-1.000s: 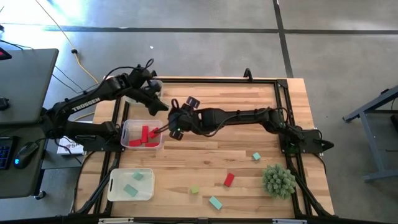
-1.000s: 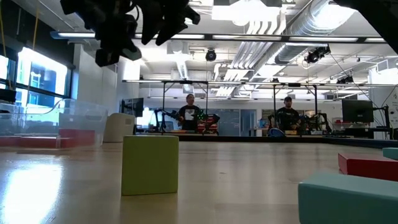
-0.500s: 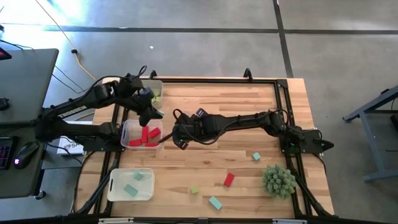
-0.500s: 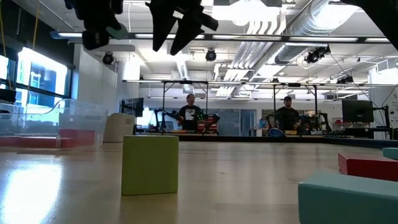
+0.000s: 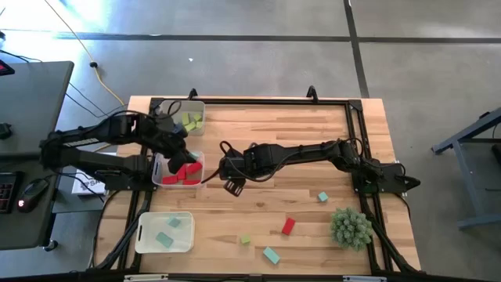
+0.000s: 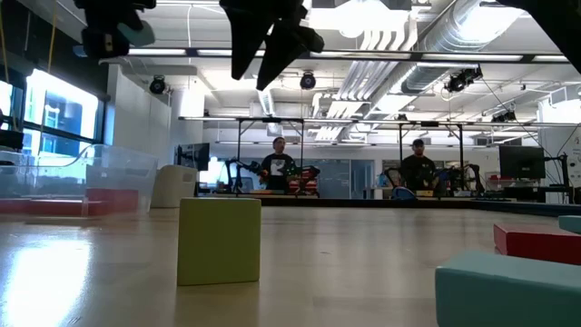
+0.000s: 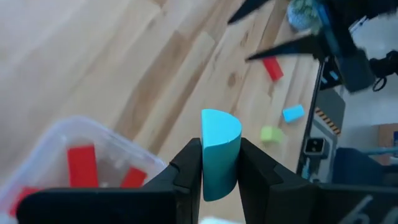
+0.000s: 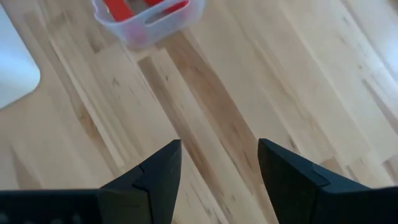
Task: Sort & place blocks by color
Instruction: Put the light blue block into the white bin
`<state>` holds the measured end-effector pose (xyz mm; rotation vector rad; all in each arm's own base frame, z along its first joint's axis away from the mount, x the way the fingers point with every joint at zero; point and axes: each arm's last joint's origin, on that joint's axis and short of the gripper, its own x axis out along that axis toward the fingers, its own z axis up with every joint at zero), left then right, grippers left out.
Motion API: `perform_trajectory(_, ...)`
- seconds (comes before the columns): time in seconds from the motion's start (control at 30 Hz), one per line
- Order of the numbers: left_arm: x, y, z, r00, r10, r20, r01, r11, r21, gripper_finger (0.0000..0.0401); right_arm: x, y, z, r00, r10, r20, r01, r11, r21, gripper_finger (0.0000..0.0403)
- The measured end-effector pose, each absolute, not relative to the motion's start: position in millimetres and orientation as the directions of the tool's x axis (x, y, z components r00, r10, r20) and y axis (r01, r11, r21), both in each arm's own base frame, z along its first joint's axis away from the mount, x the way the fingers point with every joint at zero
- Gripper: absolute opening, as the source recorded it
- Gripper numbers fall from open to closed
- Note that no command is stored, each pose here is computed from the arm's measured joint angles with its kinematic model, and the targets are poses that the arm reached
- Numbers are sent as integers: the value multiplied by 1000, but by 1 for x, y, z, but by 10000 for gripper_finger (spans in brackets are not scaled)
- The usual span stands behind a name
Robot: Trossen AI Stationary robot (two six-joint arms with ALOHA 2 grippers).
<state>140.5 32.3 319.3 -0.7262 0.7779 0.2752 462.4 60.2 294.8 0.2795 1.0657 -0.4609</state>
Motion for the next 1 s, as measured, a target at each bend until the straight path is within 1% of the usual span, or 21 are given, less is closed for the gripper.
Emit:
perform_trajectory(0.13,139,21,318,667,-52,-744,-499,710,-497,54,461,60,294,388,-221,-895,488,873,-4,200)
perform_trajectory(0.3,140,7,318,661,-73,-747,-508,690,-516,55,460,60,294,383,-217,-898,486,874,-4,200)
perform_trajectory(0.57,139,-20,318,649,-115,-752,-516,659,-547,55,458,72,293,375,-136,-917,444,895,49,200)
perform_trajectory(0.77,135,-42,318,638,-166,-752,-523,624,-581,55,446,88,290,288,-122,-950,359,933,-11,200)
perform_trajectory(1.0,128,-59,318,632,-197,-749,-559,554,-617,55,431,110,288,195,-133,-972,273,959,-77,200)
